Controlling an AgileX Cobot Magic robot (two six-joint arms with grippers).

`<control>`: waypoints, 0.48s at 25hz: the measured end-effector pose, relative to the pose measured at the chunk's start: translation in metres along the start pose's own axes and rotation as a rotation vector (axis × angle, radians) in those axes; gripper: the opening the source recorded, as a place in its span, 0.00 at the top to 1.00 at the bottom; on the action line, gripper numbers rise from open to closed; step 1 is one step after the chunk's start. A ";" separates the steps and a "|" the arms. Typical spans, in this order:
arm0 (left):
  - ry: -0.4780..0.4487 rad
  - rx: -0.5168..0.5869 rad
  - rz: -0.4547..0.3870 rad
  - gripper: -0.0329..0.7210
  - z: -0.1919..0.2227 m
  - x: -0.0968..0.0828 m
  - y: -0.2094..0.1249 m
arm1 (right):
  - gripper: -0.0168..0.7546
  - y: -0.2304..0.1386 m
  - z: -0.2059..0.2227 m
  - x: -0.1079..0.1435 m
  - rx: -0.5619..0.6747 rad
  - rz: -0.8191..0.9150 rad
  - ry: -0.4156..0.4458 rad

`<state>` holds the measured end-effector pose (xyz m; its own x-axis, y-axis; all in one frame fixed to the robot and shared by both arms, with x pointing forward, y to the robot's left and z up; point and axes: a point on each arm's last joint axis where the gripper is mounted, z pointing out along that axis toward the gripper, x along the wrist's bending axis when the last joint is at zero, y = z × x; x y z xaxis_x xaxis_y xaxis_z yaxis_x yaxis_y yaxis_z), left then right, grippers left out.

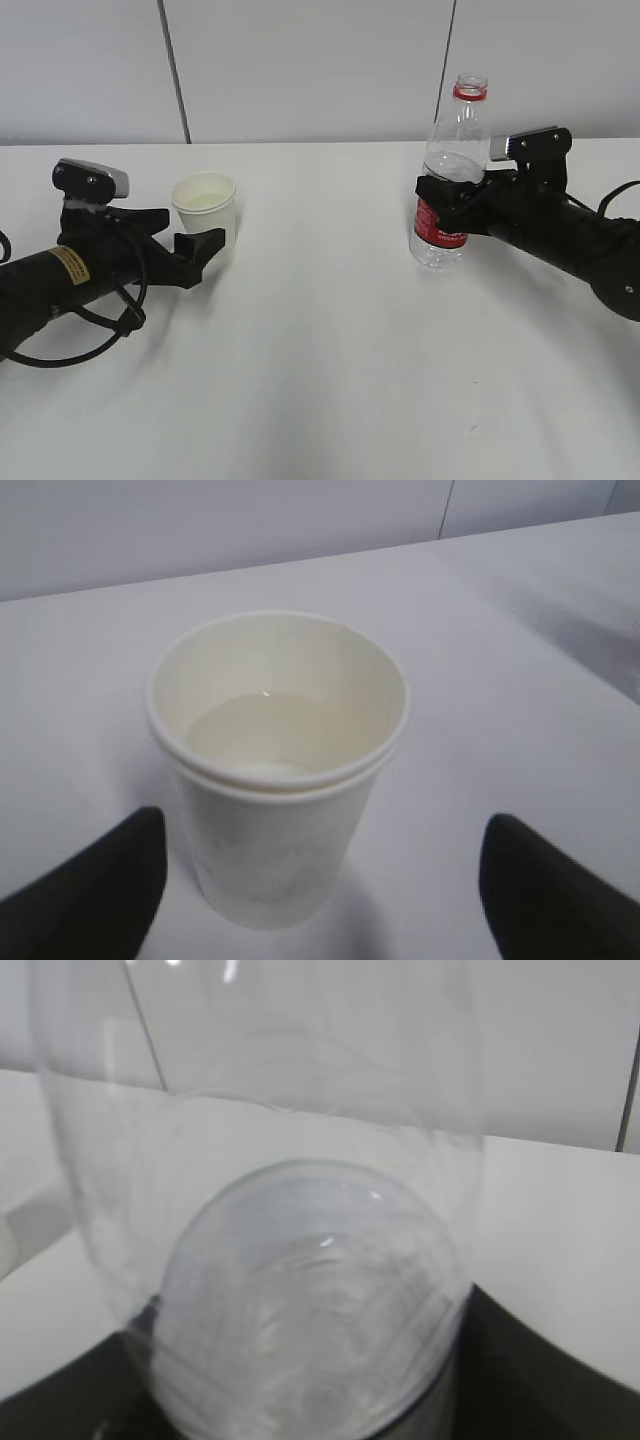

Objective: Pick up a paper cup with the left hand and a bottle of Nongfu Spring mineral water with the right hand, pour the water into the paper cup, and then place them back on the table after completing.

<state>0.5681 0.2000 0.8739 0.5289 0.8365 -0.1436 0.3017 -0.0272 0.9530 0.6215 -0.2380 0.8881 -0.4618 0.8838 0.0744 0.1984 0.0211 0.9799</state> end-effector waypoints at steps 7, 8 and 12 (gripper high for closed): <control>0.000 -0.001 -0.001 0.19 0.000 0.000 0.000 | 0.41 -0.001 0.001 0.000 -0.013 0.006 -0.001; 0.000 -0.001 -0.001 0.19 0.000 0.000 0.000 | 0.41 -0.002 0.001 -0.001 -0.011 0.004 -0.001; 0.000 -0.001 -0.001 0.19 0.000 0.000 0.000 | 0.41 -0.002 0.001 -0.001 -0.011 0.002 -0.001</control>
<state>0.5682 0.2001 0.8740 0.5283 0.8368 -0.1439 0.3009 -0.0261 0.9533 0.6222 -0.2381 0.8858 -0.4605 0.8844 0.0759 0.1895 0.0144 0.9818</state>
